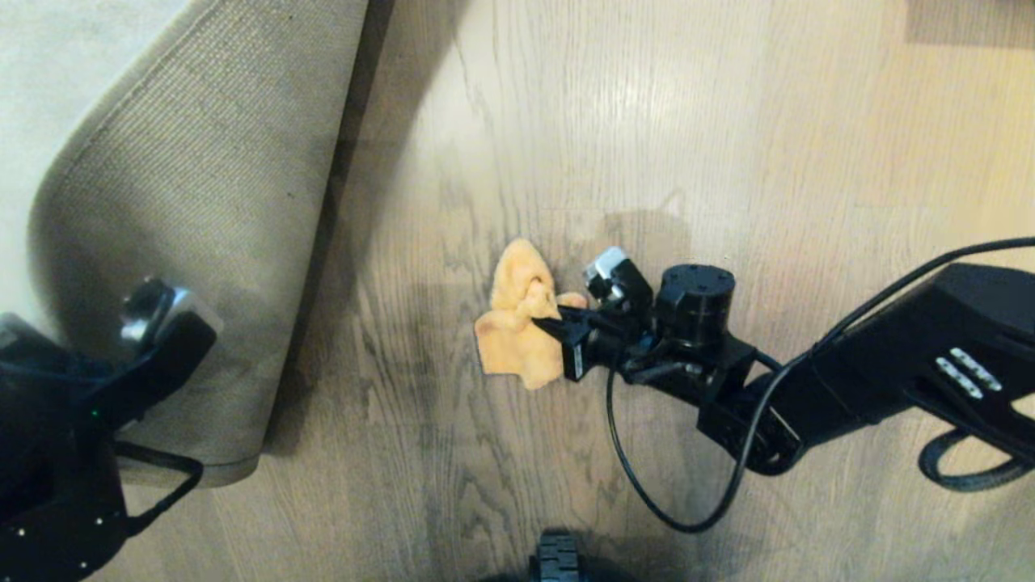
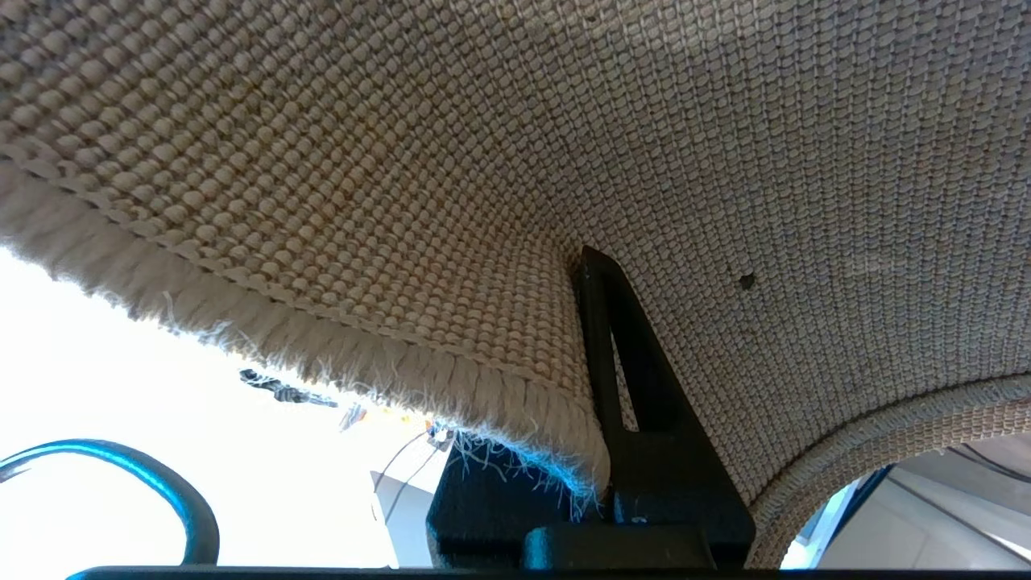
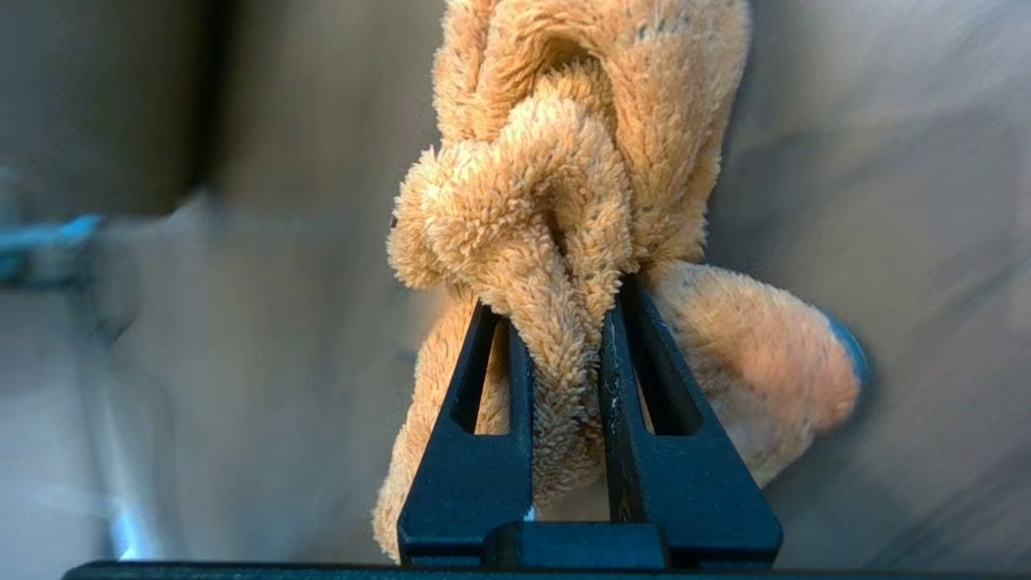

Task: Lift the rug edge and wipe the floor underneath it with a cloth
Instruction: Wipe the floor under the carpet with a rag

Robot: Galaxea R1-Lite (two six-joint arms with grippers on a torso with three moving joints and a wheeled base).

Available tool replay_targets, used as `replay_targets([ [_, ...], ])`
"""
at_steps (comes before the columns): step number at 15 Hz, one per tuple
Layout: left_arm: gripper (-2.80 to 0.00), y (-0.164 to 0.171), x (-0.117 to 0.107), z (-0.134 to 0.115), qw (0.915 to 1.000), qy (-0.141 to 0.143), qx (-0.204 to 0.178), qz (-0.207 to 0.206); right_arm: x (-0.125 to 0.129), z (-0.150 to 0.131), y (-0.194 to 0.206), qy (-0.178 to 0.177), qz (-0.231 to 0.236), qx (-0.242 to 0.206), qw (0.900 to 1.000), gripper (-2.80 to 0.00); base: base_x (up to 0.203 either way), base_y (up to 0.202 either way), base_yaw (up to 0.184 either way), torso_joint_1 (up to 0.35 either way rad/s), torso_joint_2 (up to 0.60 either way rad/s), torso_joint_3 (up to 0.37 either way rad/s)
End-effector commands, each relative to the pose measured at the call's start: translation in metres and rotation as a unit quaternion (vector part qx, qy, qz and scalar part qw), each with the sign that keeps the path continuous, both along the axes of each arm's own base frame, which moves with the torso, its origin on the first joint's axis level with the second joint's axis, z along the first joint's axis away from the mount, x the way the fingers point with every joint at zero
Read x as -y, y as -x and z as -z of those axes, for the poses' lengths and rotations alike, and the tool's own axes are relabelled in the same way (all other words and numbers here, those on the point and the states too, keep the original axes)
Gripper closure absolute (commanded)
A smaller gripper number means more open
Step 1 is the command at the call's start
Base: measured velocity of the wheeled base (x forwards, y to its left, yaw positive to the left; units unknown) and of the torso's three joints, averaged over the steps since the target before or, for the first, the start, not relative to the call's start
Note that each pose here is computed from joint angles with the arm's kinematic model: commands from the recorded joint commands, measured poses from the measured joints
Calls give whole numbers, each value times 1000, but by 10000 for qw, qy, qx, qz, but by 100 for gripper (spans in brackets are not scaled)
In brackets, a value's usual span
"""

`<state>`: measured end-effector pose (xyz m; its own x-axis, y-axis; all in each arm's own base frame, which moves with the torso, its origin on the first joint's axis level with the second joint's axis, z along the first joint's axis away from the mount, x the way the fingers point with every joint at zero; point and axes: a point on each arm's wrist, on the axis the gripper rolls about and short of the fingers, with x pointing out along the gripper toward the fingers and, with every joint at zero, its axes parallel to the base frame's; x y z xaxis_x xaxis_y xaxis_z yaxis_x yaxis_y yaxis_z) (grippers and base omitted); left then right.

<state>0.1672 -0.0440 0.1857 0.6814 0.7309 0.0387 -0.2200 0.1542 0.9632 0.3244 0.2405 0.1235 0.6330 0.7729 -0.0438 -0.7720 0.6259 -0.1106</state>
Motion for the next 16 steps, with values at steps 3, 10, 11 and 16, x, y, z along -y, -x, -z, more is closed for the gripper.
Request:
replay_targets([
  [3,0,0,0,0,10000,-22,-25,-27,2,14,60,226,-503,-287,9981,0,0,0,0,0,0,0],
  [10,0,-2,1,3,9999,-44,-88,-35,-28,79,107,378,-1193,-1080,9862,0,0,0,0,0,0,0],
  [11,0,-3,1,3,9999,-46,-93,-35,-31,90,107,339,-1218,-1096,9859,0,0,0,0,0,0,0],
  [16,0,-8,3,7,9998,-79,-184,-34,-40,112,102,118,-1211,-1088,9866,0,0,0,0,0,0,0],
])
